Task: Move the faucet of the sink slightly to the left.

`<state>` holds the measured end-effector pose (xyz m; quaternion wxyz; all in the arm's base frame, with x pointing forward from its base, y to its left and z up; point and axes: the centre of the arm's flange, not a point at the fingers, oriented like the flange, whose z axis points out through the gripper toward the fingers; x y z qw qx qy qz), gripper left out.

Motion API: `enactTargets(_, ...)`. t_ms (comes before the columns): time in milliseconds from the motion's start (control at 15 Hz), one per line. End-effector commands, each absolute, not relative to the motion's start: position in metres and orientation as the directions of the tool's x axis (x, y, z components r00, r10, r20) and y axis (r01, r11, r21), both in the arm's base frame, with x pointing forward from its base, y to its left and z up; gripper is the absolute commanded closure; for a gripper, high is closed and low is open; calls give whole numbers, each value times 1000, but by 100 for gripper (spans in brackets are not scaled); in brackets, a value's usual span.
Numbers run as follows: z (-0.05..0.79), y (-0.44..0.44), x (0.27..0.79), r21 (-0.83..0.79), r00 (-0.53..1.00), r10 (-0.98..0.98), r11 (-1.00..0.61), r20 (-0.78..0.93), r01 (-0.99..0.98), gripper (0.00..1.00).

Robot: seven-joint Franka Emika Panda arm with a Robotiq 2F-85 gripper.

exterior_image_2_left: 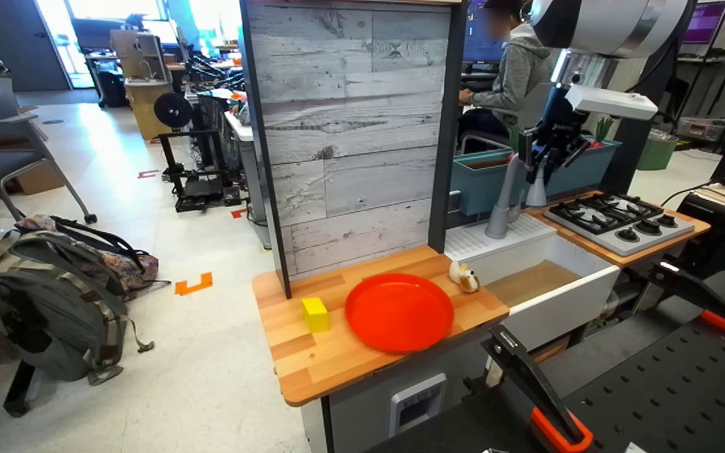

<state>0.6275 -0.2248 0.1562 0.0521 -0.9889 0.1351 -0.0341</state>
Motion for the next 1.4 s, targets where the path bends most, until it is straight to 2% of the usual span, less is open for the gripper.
enactTargets(0, 160, -217, 624, -201, 943, -330, -928, 48, -314, 93)
enactTargets(400, 155, -198, 636, -354, 891, -454, -833, -7, -426, 93)
enactTargets(1333, 158, -174, 664, -496, 756, -649, -630, -86, -597, 93)
